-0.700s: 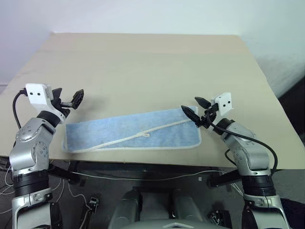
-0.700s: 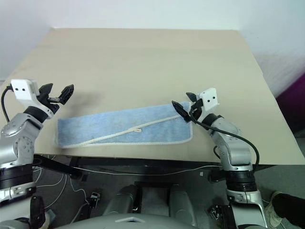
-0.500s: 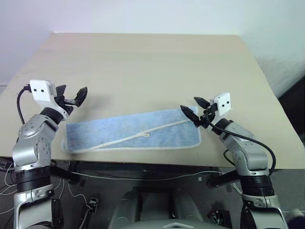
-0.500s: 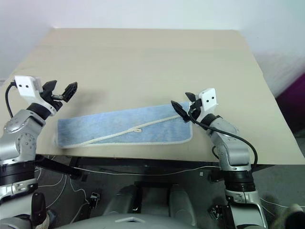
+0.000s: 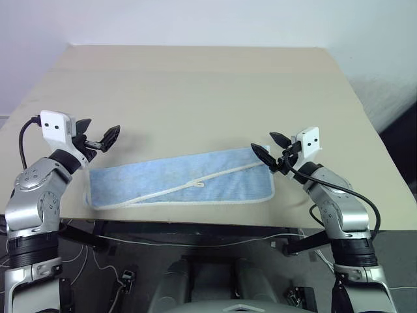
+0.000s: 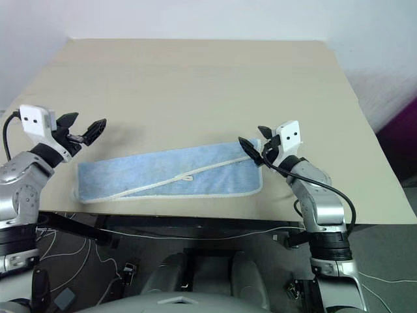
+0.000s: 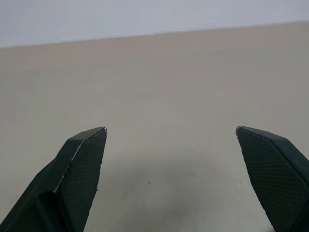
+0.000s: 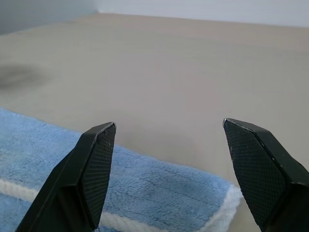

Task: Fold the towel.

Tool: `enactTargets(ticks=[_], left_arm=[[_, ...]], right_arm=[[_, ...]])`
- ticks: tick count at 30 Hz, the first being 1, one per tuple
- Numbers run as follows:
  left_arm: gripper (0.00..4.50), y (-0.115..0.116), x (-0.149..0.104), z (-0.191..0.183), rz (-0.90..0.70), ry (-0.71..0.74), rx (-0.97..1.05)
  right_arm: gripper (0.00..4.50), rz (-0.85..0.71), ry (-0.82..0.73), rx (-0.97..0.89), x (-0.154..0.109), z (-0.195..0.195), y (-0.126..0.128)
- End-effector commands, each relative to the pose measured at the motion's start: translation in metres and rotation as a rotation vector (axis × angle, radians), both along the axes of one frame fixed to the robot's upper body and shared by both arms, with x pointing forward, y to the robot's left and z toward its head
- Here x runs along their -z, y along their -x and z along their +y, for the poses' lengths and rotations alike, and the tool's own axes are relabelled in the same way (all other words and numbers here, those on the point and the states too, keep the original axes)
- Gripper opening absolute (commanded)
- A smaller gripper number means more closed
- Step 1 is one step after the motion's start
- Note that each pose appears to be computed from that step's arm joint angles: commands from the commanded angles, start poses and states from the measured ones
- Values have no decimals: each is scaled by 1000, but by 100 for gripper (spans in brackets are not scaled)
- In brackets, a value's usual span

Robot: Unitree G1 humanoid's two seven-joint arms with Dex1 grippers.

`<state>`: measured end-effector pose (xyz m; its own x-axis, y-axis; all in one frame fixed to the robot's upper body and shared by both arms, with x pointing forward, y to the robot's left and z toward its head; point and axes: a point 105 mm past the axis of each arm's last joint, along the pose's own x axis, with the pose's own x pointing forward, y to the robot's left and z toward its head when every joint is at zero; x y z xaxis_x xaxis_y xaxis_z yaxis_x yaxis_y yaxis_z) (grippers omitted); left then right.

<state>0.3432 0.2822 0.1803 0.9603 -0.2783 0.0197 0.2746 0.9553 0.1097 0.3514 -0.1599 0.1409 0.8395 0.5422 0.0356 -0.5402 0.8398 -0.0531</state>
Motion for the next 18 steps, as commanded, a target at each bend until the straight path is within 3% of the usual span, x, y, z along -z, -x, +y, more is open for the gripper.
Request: enactTargets(ticks=[1, 5, 13, 18], left_arm=[[449, 7, -9, -5, -6, -103, 75], [449, 16, -8, -6, 28, -169, 177], [449, 43, 9, -18, 227, -590, 599], [449, 74, 8, -7, 462, -817, 912]], right_arm=[[373, -63, -1, 0, -15, 0, -4], [373, -65, 1, -10, -13, 4, -6], [373, -63, 9, 0, -15, 1, -5], [373, -65, 16, -22, -21, 6, -10]])
